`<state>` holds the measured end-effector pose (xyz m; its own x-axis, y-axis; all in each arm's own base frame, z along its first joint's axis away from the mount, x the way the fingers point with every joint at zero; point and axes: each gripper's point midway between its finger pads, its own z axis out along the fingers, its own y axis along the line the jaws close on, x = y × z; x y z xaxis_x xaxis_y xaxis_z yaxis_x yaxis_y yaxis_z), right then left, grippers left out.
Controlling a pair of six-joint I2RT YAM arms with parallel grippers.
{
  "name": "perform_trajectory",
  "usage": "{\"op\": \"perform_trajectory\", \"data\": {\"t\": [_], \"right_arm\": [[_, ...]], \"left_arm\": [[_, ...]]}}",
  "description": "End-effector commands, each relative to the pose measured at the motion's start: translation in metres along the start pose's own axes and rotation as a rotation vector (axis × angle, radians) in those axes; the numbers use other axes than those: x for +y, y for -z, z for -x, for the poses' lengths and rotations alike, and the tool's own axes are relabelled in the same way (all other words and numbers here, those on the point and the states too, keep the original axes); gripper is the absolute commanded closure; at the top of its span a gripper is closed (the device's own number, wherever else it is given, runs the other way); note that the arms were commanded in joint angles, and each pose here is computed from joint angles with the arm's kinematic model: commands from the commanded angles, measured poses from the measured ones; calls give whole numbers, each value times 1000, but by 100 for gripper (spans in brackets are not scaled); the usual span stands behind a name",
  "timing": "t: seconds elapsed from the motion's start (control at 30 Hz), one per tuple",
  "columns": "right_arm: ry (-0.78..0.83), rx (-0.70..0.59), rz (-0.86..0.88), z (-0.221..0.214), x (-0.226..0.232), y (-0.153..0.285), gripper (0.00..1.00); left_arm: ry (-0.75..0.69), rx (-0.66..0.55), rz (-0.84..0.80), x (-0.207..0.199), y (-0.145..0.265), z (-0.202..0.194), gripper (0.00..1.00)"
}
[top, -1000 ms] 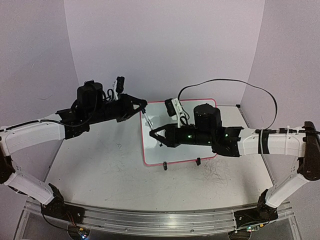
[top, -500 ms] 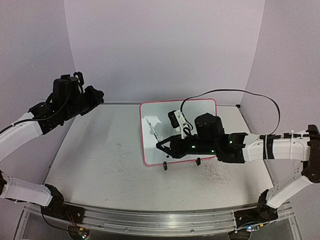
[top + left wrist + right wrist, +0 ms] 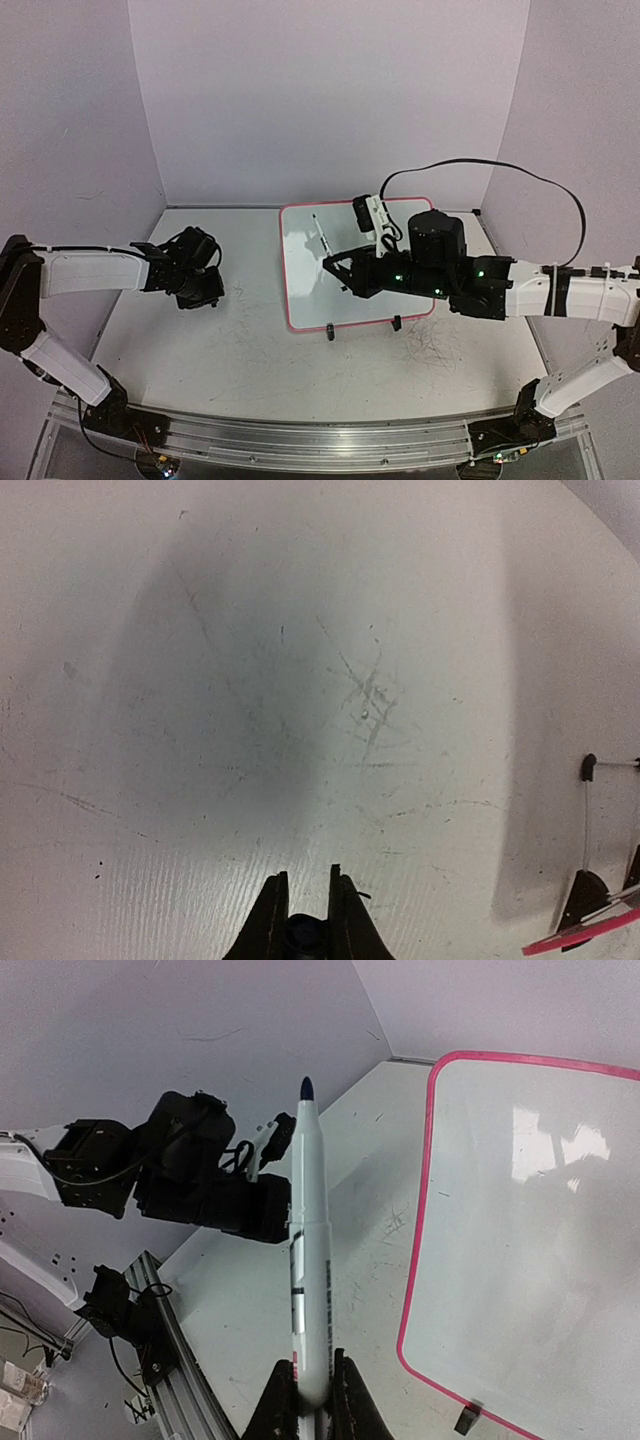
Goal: Write a sentence on the whiteboard
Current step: Place the pen cap at the center of the board.
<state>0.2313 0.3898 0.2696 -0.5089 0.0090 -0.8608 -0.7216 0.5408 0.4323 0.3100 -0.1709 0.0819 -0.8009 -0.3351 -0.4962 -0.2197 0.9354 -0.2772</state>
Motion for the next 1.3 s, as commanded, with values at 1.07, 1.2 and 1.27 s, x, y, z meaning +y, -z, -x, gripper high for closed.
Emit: {"op": "perform_trajectory", "data": {"t": [1.07,1.2,1.27], "right_arm": [[37,-17,-11,9,0,-3,100],[146,42,6,-1,3,-4,100],[215,107,52,-12,9,-6,100]], "left_arm": [[-68,-106,26,2,15,24,48],[-110,-183,-205,-44,75,56,32],[-210,-181,-402,-84,107,62,30]]}}
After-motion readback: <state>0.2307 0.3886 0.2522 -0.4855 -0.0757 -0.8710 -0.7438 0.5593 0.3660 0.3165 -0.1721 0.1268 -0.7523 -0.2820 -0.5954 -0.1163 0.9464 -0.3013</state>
